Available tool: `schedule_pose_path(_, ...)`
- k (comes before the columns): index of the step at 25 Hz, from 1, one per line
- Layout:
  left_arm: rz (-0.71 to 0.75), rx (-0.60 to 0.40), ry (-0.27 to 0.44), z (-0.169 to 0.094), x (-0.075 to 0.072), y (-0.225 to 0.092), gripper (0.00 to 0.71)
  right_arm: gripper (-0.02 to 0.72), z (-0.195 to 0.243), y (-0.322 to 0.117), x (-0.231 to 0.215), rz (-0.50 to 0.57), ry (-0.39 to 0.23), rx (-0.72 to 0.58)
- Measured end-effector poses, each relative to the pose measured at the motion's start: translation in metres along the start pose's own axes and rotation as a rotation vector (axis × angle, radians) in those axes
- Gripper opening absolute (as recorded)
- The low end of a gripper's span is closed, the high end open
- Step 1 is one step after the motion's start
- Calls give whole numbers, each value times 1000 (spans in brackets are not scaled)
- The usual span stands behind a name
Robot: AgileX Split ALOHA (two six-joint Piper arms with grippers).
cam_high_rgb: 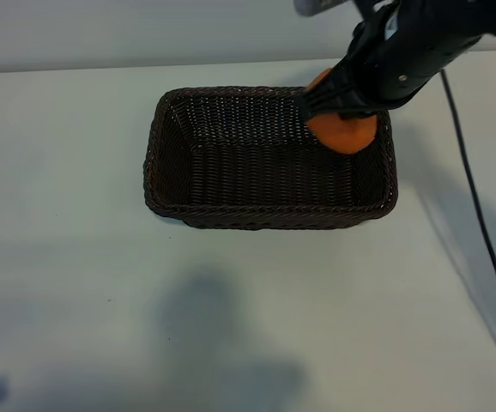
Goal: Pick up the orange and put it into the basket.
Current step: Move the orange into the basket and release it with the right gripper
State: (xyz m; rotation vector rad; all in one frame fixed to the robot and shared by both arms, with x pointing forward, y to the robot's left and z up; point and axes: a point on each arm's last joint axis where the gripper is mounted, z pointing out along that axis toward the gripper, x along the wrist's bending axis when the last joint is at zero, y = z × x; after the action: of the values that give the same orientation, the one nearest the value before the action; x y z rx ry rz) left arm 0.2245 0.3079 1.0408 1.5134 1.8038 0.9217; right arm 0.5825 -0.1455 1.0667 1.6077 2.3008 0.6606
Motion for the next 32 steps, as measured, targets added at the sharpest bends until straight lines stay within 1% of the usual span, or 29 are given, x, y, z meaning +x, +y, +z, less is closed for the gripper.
schedule_pose_path(3, 0, 0, 0, 0, 0, 0, 586, 68, 25, 0, 1, 0, 14, 20)
schedule_pose_path(8, 0, 0, 0, 0, 0, 0, 586, 68, 66, -7, 3, -8, 28, 106)
schedule_pose_path(15, 0, 0, 0, 0, 0, 0, 586, 68, 110, -19, 2, -1, 26, 190)
schedule_pose_path(18, 0, 0, 0, 0, 0, 0, 586, 68, 118, -22, 1, 0, 25, 200)
schedule_pose_path(28, 0, 0, 0, 0, 0, 0, 586, 72, 118, -21, 2, 2, 27, 195)
schedule_pose_path(30, 0, 0, 0, 0, 0, 0, 586, 100, 118, -21, 2, 2, 27, 197)
schedule_pose_path(31, 0, 0, 0, 0, 0, 0, 586, 125, 118, -21, 2, 2, 27, 197)
schedule_pose_path(32, 0, 0, 0, 0, 0, 0, 586, 165, 117, -21, 2, 2, 27, 199)
